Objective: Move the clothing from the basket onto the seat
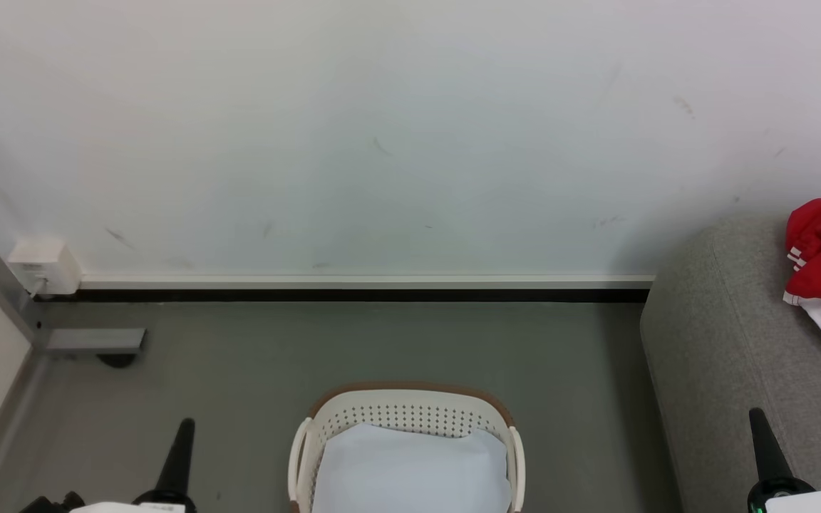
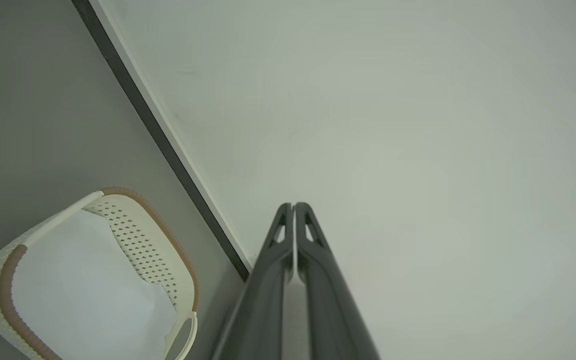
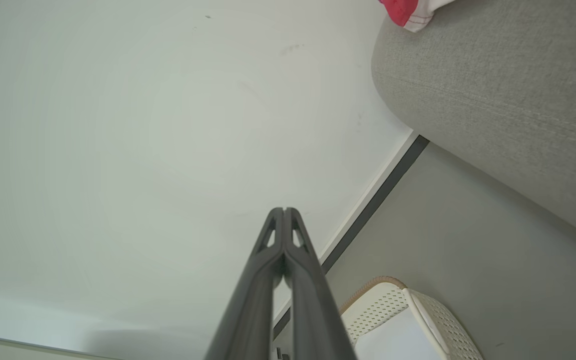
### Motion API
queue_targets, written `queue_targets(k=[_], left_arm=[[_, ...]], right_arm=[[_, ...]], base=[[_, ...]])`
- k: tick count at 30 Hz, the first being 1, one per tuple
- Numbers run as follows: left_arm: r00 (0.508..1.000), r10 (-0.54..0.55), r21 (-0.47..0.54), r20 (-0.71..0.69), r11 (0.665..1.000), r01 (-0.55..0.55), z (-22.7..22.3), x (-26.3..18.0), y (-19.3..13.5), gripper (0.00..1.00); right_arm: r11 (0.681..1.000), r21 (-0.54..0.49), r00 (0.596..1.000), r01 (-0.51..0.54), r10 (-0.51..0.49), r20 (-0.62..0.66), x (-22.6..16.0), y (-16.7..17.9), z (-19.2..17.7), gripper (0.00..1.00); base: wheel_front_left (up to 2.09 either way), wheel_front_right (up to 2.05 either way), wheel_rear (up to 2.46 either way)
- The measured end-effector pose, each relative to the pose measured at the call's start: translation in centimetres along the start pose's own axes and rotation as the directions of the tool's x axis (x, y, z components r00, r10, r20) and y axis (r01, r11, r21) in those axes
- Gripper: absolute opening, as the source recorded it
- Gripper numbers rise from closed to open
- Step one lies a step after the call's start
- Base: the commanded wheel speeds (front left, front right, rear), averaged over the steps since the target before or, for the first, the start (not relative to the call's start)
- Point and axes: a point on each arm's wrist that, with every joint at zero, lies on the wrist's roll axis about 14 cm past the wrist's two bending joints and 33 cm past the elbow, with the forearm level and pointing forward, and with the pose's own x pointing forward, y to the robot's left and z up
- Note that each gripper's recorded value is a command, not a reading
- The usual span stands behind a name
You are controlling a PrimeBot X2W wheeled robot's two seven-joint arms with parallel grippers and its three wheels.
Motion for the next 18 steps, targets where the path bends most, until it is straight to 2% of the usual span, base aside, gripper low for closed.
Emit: queue_targets(k=[18], left_arm=[[0.999, -0.032, -0.149, 0.01, 0.988, 0.033, 0.61, 0.54, -0.8, 0.0]], right_arm=[[0.988, 0.148, 1.0, -0.031, 0.031, -0.003, 0.69, 0.96, 0.32, 0.0]], base=[[0.0, 0.0, 0.0]])
